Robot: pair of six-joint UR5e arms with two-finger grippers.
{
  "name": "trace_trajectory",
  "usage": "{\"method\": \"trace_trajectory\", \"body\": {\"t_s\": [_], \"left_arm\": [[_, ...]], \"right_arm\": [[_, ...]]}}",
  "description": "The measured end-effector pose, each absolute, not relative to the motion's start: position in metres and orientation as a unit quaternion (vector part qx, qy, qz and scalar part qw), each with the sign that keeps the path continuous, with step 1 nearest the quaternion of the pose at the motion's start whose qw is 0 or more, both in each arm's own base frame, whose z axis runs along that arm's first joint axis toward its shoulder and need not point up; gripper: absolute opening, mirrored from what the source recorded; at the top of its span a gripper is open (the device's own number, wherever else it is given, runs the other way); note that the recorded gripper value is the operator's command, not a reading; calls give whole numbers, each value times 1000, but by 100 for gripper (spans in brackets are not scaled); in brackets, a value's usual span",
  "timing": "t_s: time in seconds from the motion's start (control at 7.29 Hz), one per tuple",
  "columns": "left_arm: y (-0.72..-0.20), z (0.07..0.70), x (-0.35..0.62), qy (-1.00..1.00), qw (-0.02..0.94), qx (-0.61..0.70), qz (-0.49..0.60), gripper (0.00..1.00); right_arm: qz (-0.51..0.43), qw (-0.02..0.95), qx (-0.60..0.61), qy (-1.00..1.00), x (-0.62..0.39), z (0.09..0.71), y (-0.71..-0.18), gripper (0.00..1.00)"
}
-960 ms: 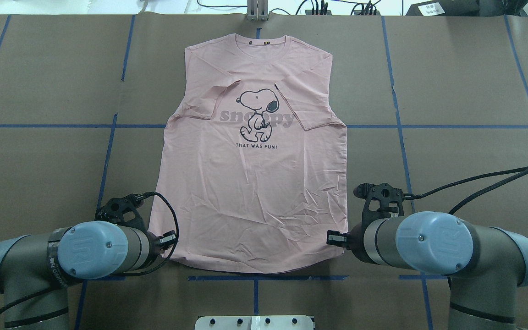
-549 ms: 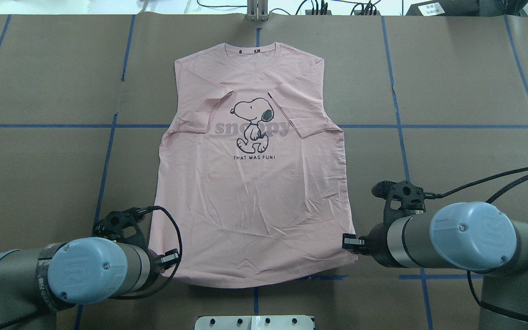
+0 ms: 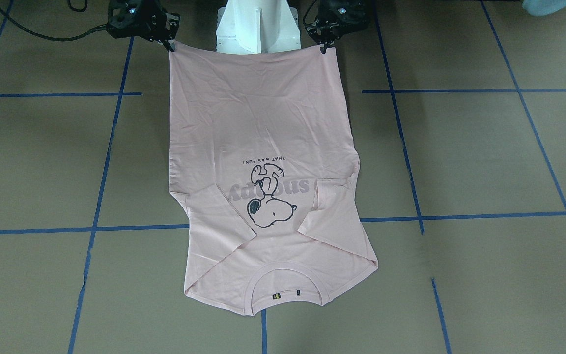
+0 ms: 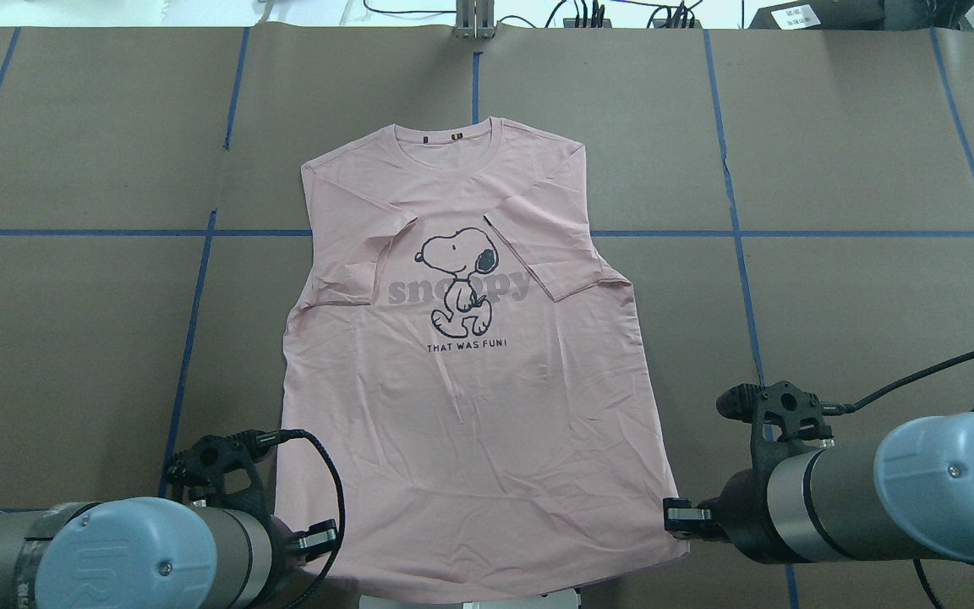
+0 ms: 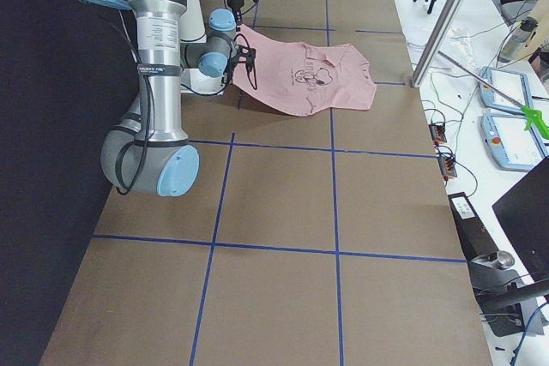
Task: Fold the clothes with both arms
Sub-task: 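Lift the hem with both grippers and fold it toward the collar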
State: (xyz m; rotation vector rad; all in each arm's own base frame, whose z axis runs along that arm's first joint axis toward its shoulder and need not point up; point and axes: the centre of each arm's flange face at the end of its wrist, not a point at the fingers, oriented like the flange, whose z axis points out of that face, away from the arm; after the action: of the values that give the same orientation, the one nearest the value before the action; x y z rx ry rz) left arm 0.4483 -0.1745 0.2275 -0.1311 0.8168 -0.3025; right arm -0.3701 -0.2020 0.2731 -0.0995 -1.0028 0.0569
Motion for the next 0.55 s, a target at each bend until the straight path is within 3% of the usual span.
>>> {"method": "trace_trajectory", "body": {"t_s": [0.27, 0.55], "left_arm": [[-192, 227, 438, 393, 907, -51, -145, 0], [-253, 222, 420, 397, 903, -12, -166, 0]], "right_arm": [[41, 867, -23, -496, -369, 260, -229, 0], [64, 861, 31, -504, -365, 248, -292, 0]]}}
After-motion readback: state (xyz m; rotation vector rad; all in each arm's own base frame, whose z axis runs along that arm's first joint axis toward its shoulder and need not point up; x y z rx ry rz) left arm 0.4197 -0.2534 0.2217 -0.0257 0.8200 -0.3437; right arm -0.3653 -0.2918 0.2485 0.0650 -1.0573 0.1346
